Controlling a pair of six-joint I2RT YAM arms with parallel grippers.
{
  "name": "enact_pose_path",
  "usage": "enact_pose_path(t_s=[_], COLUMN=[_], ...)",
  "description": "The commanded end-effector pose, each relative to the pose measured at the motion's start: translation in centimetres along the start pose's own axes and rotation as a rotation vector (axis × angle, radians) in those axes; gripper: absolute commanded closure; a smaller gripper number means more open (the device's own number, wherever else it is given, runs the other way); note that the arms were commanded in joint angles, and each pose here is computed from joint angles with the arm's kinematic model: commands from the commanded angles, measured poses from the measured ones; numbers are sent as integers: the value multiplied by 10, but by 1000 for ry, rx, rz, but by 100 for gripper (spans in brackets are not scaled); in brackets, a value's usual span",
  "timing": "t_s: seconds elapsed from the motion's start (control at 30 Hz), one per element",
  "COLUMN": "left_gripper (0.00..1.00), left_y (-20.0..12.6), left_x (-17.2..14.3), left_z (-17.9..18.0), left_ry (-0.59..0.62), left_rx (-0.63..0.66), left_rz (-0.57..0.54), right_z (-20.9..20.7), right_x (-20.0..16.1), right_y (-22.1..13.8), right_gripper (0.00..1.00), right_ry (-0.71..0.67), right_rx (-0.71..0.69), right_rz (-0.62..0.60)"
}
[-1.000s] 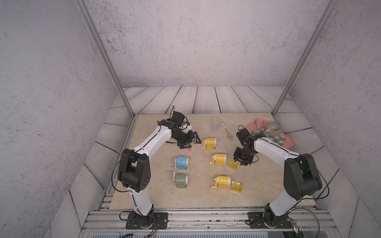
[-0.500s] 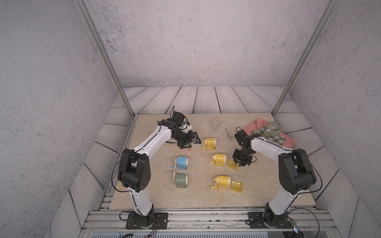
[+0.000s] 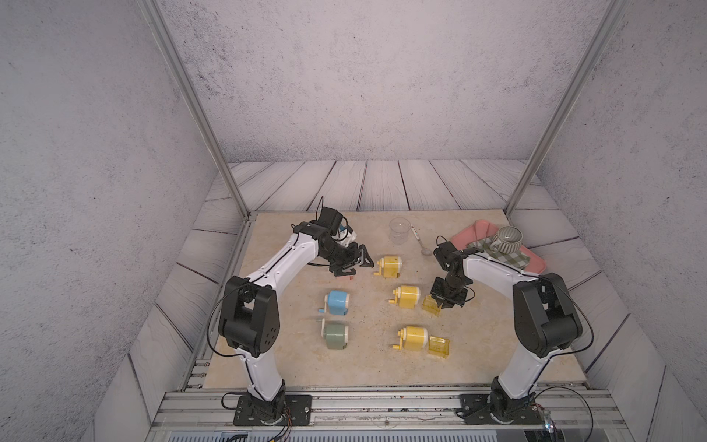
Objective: Put the tray back into the pencil sharpener
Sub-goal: Pick up the container from the center of the board.
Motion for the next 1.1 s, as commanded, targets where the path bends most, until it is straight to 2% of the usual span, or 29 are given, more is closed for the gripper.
enact_pose_path(t_s=[0.0, 0.4, 0.67, 0.87, 1.07], left_gripper=[23, 23, 24, 24, 23], left_y=[1, -1, 0, 18, 42], left_x=[2, 2, 0, -8, -7], left_z=[-3, -4, -10, -27, -40], left_ry=[11, 13, 12, 36, 12], left_rx=[-10, -9, -31, -46, -48], left_rz=[7, 3, 1, 29, 38], right_z=[-3, -7, -12, -14, -13], right_x=[2, 1, 7, 7, 7], right_y=[-2, -3, -44, -66, -62], right_gripper=[87, 93, 100, 100, 100], right_ry=[-20, -37, -156, -254, -319], right_rx=[-36, -58, -133, -182, -180], right_rz=[-19, -26, -56, -45, -27])
Point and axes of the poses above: each gripper's point midway between its finger pads, its own y axis out along the fingers, its own z axis along the line the jaws close on, x = y × z, the point moved 2 cm from there along -y, back along the fingers, and after that the axes turned 15 degrees about y, right-handed, at the moved point
